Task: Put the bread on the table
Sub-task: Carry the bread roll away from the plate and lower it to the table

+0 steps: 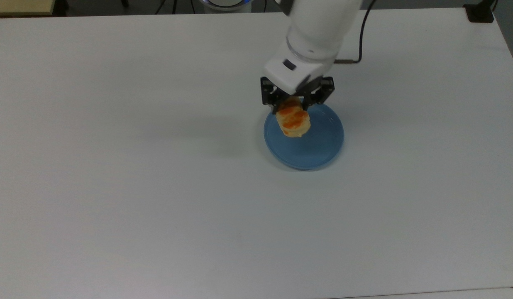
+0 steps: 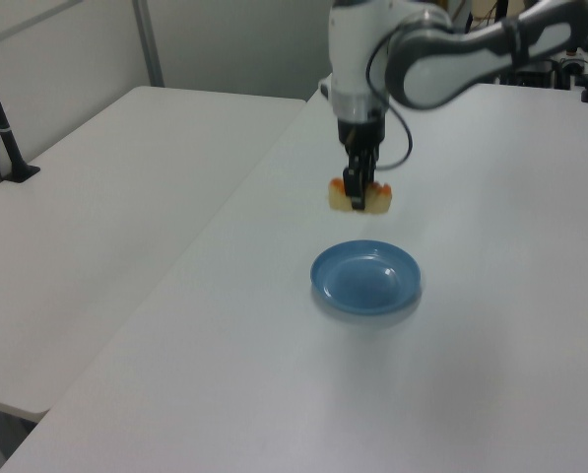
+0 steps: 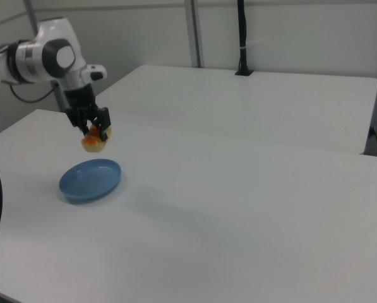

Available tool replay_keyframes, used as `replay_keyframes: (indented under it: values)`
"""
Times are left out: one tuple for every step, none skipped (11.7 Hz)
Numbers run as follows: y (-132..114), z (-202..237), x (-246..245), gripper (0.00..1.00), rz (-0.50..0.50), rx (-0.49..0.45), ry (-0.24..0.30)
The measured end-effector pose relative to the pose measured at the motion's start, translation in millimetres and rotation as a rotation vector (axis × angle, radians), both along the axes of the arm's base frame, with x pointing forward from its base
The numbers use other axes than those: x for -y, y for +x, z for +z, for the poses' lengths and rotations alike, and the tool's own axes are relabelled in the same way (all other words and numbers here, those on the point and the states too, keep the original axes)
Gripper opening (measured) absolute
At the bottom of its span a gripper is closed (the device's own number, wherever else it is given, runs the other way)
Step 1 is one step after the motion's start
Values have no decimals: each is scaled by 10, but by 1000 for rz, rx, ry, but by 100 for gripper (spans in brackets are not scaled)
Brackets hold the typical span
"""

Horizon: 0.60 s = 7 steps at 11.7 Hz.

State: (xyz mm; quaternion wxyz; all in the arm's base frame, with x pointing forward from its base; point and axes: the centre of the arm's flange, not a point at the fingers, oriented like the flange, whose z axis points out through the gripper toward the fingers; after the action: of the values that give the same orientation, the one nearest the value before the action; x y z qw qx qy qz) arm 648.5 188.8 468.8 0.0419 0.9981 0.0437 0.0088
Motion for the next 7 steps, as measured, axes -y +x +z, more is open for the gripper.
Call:
replay_keyframes:
  values:
    - [25, 194, 204, 64, 11, 4, 23]
    - [54, 271, 395, 64, 17, 9, 28]
    - [95, 262, 580, 64, 14, 7, 22]
    - [159, 231, 807, 64, 0, 10, 17]
    - [254, 216, 1102, 64, -17, 25, 15]
    - [353, 214, 1422, 64, -35, 36, 12]
    - [438, 180, 1688, 64, -44, 41, 7]
